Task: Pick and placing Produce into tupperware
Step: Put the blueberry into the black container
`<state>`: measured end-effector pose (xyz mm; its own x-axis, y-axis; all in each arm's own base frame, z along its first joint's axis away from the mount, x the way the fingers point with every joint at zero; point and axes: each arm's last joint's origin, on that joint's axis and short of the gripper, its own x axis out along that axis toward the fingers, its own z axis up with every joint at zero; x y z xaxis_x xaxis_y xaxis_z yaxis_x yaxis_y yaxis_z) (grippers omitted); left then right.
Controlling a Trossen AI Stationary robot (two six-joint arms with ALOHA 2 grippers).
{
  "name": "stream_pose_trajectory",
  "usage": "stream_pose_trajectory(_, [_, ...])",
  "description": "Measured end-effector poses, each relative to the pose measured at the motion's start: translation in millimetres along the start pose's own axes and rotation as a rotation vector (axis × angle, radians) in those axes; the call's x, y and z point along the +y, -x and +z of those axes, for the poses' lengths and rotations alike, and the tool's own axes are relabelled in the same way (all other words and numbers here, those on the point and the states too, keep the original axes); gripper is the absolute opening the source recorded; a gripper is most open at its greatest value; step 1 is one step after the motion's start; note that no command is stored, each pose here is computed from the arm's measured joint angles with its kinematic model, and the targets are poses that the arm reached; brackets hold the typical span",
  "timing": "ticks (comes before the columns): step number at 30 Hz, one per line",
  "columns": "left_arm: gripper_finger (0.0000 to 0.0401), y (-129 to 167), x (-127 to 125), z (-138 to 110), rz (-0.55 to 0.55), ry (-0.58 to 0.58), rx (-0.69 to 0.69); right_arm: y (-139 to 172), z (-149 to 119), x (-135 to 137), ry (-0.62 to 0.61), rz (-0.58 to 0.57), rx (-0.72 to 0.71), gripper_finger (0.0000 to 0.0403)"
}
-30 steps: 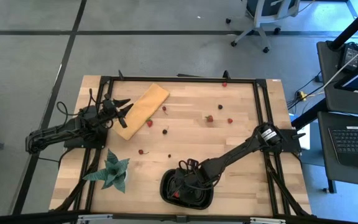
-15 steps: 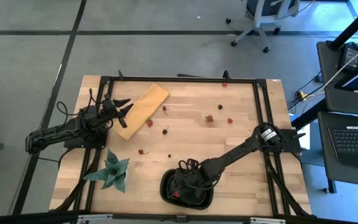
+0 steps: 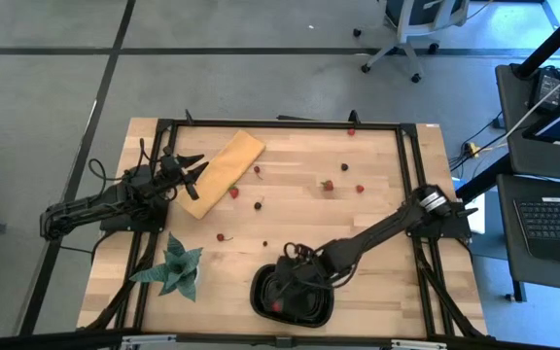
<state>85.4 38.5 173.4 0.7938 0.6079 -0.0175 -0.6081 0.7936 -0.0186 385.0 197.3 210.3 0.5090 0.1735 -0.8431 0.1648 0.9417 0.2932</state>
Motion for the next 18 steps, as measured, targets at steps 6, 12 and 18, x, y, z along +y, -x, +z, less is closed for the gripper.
stream_pose_trajectory(6, [0.0125,0,0,0,0.0,0.0,-0.001,59,21,-16,0.027,0.006,-0.061,0.0181])
stream_pose_trajectory(12, [0.0125,0,0,0,-0.004,0.031,-0.002,113,30,-48,0.023,-0.117,-0.093,0.0181])
stream_pose_trajectory(18, [0.0125,0,-2,1,-0.054,0.08,-0.003,154,40,-83,0.043,-0.188,-0.122,0.0181])
